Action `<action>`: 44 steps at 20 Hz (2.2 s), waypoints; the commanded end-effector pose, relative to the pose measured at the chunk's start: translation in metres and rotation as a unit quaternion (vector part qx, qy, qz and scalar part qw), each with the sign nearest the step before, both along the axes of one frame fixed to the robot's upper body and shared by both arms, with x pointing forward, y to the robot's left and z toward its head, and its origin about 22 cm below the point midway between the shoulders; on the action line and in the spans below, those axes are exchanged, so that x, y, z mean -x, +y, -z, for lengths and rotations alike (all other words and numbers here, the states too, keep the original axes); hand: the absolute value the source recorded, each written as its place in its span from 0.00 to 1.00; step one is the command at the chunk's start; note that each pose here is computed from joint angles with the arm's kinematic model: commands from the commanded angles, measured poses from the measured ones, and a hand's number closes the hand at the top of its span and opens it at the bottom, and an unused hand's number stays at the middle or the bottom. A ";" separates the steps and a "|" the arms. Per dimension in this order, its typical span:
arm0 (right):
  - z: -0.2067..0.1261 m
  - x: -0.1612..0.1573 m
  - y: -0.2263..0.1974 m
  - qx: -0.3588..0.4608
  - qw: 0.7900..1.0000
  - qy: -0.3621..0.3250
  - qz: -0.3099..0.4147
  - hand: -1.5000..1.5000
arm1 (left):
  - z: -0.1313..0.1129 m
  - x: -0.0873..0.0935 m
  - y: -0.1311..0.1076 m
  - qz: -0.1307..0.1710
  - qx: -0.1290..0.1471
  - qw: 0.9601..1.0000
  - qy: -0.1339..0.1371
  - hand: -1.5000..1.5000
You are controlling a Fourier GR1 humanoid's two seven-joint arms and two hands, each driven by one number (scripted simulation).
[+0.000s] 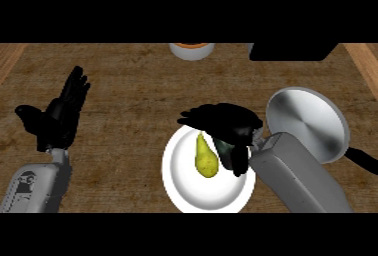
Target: Pick the pear from the plate and place it in the pan
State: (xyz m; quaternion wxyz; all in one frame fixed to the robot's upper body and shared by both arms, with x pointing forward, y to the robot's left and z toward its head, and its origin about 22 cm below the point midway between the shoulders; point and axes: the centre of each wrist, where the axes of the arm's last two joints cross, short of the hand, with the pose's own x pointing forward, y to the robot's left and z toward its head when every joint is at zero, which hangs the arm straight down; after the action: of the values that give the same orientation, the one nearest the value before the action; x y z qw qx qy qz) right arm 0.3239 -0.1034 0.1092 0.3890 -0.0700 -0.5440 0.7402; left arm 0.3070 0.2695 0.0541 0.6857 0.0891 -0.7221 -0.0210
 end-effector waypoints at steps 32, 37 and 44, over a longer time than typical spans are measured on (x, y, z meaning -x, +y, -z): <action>0.090 0.000 0.047 0.089 0.992 -0.003 -0.084 1.00 | 0.006 0.003 -0.005 0.004 -0.004 1.000 0.002 0.50; 0.081 -0.013 0.036 0.076 0.994 -0.006 -0.080 1.00 | 0.019 0.025 0.004 0.004 0.004 1.000 0.000 0.50; 0.103 -0.008 -0.018 0.081 0.938 0.035 0.336 1.00 | 0.010 0.020 0.013 -0.019 -0.006 1.000 0.003 0.50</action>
State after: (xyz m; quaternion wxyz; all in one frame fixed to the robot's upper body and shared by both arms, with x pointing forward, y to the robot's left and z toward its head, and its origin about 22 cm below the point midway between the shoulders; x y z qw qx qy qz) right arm 0.3325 -0.0885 0.0233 0.4994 -0.1758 -0.4714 0.7053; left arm 0.2907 0.2773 0.0478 0.6873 0.0958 -0.7197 -0.0194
